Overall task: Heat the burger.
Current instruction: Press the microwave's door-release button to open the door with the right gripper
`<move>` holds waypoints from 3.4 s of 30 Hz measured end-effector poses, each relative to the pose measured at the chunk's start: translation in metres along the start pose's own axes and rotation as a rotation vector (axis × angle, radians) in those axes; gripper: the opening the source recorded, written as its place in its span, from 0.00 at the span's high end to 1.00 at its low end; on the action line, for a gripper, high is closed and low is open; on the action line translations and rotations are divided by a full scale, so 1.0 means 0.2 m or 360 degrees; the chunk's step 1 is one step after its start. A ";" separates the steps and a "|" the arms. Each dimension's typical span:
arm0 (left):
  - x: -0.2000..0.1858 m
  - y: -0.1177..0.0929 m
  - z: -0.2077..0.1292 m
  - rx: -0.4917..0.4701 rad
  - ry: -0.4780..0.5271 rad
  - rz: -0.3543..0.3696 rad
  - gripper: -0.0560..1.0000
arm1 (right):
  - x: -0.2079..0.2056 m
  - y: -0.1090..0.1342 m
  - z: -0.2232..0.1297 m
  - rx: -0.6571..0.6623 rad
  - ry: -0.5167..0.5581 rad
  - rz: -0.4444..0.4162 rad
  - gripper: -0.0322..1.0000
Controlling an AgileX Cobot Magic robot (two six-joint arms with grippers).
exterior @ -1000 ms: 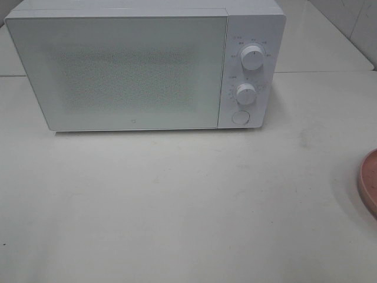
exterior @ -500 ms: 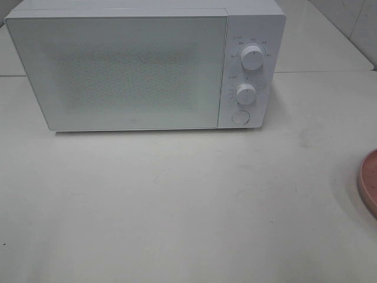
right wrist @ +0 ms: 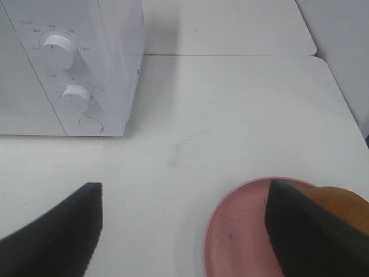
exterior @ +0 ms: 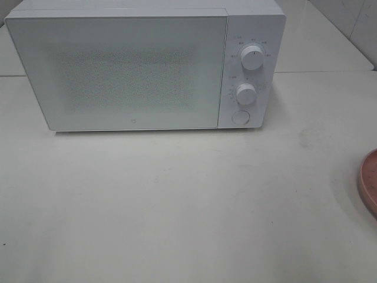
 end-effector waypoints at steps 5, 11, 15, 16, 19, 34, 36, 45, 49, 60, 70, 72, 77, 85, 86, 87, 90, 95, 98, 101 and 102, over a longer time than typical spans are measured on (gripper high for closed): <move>0.00 0.00 0.00 0.0000 0.0000 0.0000 0.03 | 0.09 0.00 0.03 -0.0005 0.0015 0.0011 0.24; 0.00 0.00 0.00 0.0000 0.0000 0.0000 0.03 | 0.24 0.01 0.05 -0.0001 0.0049 0.0030 0.24; 0.00 0.00 0.00 0.0000 0.0000 0.0000 0.03 | 0.29 0.01 0.06 0.0056 0.0049 0.0043 0.24; 0.00 0.00 0.00 0.0000 0.0000 0.0000 0.03 | 0.33 0.02 0.07 0.0105 0.0048 0.0052 0.24; 0.00 0.00 0.00 0.0000 0.0000 0.0000 0.03 | 0.35 0.02 0.07 0.0117 0.0046 0.0054 0.24; 0.00 0.00 0.00 0.0000 0.0000 0.0000 0.03 | 0.67 0.05 0.05 0.0149 -0.0127 0.0048 0.24; 0.00 0.00 0.00 0.0000 0.0000 0.0000 0.03 | 0.67 0.05 0.04 0.0152 -0.0157 0.0045 0.24; 0.00 0.00 0.00 0.0000 0.0000 0.0000 0.03 | 0.69 0.05 -0.08 0.0261 -0.0316 -0.0039 0.24; 0.00 0.00 0.00 0.0000 0.0000 0.0000 0.03 | 0.70 0.11 -0.12 0.0226 -0.0351 -0.0025 0.24; 0.00 0.00 0.00 0.0000 0.0000 0.0000 0.03 | 0.75 0.37 -0.16 0.0024 -0.0381 0.0062 0.24; 0.00 0.00 0.00 0.0000 0.0000 0.0000 0.03 | 0.78 0.52 -0.23 0.0026 -0.0400 -0.0091 0.24; 0.00 0.00 0.00 0.0000 0.0000 0.0000 0.03 | 0.79 0.56 -0.25 0.0017 -0.0373 -0.0103 0.24; 0.00 0.00 0.00 0.0000 0.0000 0.0000 0.03 | 0.81 0.66 -0.23 -0.0076 -0.0377 -0.0078 0.24; 0.00 0.00 0.00 0.0000 0.0000 0.0000 0.03 | 0.85 0.76 -0.20 -0.0130 -0.0390 -0.0052 0.24; 0.00 0.00 0.00 0.0000 0.0000 0.0000 0.03 | 0.85 0.76 -0.19 -0.0122 -0.0382 -0.0057 0.24; 0.00 0.00 0.00 0.0000 0.0000 0.0000 0.03 | 0.85 0.76 -0.19 -0.0122 -0.0382 -0.0057 0.24; 0.00 0.00 0.00 0.0000 0.0000 0.0000 0.03 | 0.86 0.75 -0.21 -0.0116 -0.0355 -0.0074 0.24; 0.00 0.00 0.00 0.0000 0.0000 0.0000 0.03 | 0.86 0.75 -0.21 -0.0108 -0.0345 -0.0075 0.24; 0.00 0.00 0.00 0.0000 0.0000 0.0000 0.03 | 0.86 0.75 -0.21 -0.0045 -0.0339 -0.0064 0.24; 0.00 0.00 0.00 0.0000 0.0000 0.0000 0.03 | 0.86 0.75 -0.22 0.0063 -0.0338 -0.0055 0.24; 0.00 0.00 0.00 0.0000 0.0000 0.0000 0.03 | 0.86 0.75 -0.22 0.0121 -0.0337 -0.0049 0.24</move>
Point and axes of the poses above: a point on each arm's last joint axis where the gripper is mounted, x pointing out along that axis toward the gripper, y along the wrist's bending axis when the last joint is at zero, z = x × y, the point moved 6 cm from there along x, pointing out along that axis toward the gripper, and after that the axes turned 15 degrees about -x, right-handed, at the moved point
